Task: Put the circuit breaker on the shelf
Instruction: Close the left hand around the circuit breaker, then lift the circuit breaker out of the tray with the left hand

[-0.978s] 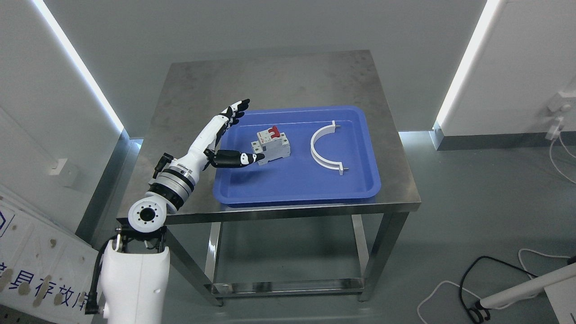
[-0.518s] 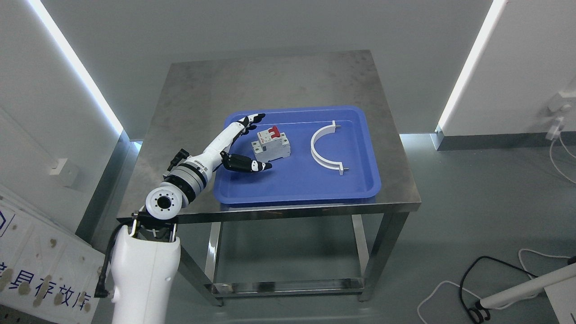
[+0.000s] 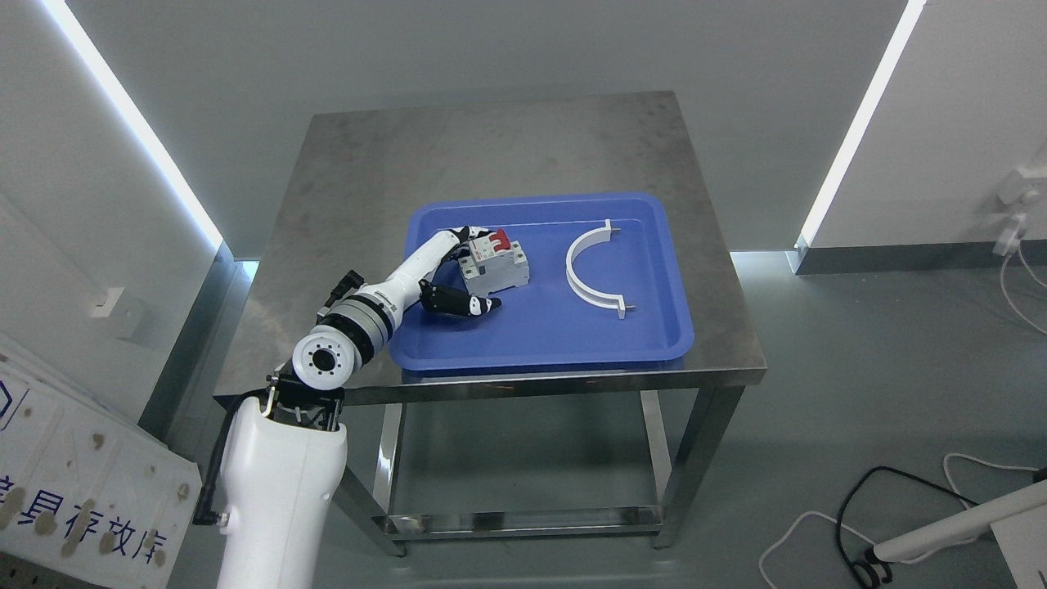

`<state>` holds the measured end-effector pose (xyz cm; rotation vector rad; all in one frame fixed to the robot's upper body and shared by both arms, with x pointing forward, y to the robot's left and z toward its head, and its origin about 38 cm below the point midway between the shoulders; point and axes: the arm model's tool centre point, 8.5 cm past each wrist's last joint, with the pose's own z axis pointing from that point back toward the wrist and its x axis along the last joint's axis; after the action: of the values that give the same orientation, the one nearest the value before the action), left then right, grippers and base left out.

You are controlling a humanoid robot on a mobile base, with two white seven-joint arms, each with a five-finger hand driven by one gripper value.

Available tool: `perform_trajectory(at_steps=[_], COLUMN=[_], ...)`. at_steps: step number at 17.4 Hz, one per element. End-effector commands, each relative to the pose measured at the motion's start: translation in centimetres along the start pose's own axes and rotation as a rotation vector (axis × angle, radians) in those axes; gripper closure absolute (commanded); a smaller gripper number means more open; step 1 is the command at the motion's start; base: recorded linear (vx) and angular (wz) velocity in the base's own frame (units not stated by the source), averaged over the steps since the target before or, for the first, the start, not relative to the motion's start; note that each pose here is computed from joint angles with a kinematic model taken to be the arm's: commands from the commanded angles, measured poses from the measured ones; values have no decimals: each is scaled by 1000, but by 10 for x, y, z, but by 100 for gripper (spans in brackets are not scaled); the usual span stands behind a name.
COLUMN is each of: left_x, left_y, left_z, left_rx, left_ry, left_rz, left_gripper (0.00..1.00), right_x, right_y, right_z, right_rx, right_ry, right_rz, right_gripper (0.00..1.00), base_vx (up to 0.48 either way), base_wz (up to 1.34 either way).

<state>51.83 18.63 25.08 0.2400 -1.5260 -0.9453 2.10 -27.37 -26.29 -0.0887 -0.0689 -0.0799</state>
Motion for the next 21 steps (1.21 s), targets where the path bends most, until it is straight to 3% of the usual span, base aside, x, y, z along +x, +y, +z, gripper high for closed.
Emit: perform_trajectory(at_steps=[1, 9, 12, 14, 17, 19, 21], left_x=[-1, -9, -8, -11, -13, -19, -4], left_y=[-6, 6, 12, 12, 19, 45, 68], left_z=[-13, -11, -7, -5, -1, 10, 22], left_rx=[-25, 10, 30, 36, 60, 140, 209], left_ry=[18, 22, -36, -42, -72, -99, -193], left_rz=[21, 44, 11, 15, 7, 39, 80], left_gripper=[32, 47, 71, 74, 87, 88, 87], right_x=[1, 1, 1, 1, 1, 1, 1], right_y=[-11, -11, -11, -11, -11, -11, -11], right_z=[0, 0, 0, 0, 0, 0, 0], right_rx=[-19, -19, -19, -19, -19, -19, -19], right_ry=[-2, -2, -2, -2, -2, -2, -2], right_rz=[2, 2, 2, 2, 2, 2, 2], right_gripper=[0, 0, 0, 0, 0, 0, 0], base_vx=[0, 0, 0, 0, 0, 0, 0], base_wz=[0, -3, 0, 0, 0, 0, 0])
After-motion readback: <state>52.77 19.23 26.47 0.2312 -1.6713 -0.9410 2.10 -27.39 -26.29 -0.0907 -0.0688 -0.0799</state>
